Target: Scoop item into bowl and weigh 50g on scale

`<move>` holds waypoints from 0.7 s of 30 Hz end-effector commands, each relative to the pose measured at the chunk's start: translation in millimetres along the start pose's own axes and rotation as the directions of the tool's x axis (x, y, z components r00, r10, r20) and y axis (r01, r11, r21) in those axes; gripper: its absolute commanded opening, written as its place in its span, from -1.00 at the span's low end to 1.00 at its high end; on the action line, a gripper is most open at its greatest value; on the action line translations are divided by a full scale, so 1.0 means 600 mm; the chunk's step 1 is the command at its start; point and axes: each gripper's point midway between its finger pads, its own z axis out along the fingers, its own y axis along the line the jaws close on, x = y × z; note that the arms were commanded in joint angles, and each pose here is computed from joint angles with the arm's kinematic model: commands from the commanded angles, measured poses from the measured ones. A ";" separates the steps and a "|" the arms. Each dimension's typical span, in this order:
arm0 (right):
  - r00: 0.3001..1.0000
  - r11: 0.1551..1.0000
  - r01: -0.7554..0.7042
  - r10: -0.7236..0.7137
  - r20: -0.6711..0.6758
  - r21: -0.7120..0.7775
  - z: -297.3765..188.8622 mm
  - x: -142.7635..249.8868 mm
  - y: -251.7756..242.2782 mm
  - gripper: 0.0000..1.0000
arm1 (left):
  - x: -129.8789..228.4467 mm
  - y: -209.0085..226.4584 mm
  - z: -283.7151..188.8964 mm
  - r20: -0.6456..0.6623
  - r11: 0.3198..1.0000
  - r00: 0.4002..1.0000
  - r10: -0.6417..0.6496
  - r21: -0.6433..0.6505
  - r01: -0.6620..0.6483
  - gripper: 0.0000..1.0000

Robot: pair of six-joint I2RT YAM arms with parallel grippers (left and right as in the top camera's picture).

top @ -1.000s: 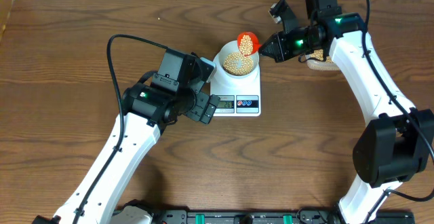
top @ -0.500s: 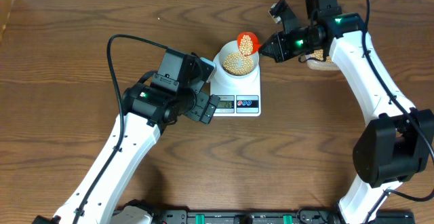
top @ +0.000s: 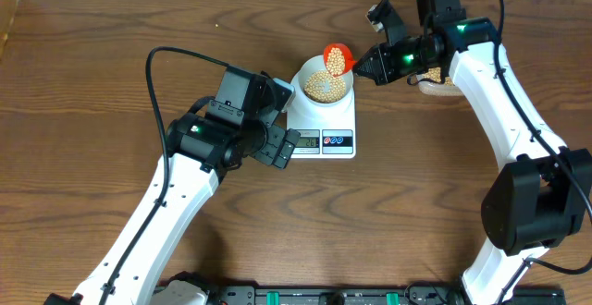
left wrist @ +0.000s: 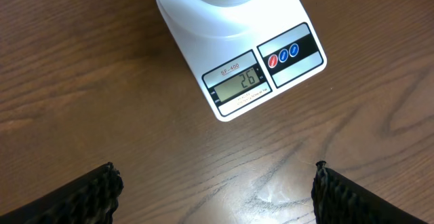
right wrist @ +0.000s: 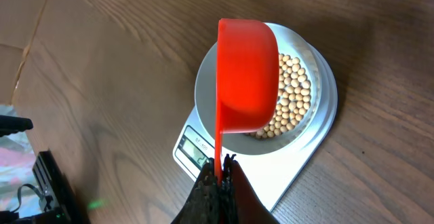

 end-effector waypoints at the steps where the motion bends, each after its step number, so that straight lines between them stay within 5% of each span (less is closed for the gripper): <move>1: 0.998 0.998 0.058 -0.057 0.027 -0.015 -0.014 -0.014 0.018 -0.98 | 0.004 0.005 0.004 -0.011 1.000 1.000 -0.002 -0.010 0.002 0.83; 21: 0.994 0.994 0.107 -0.107 0.023 -0.015 -0.014 -0.012 0.019 -0.98 | 0.004 0.005 0.004 -0.012 1.000 1.000 -0.002 -0.010 0.002 0.84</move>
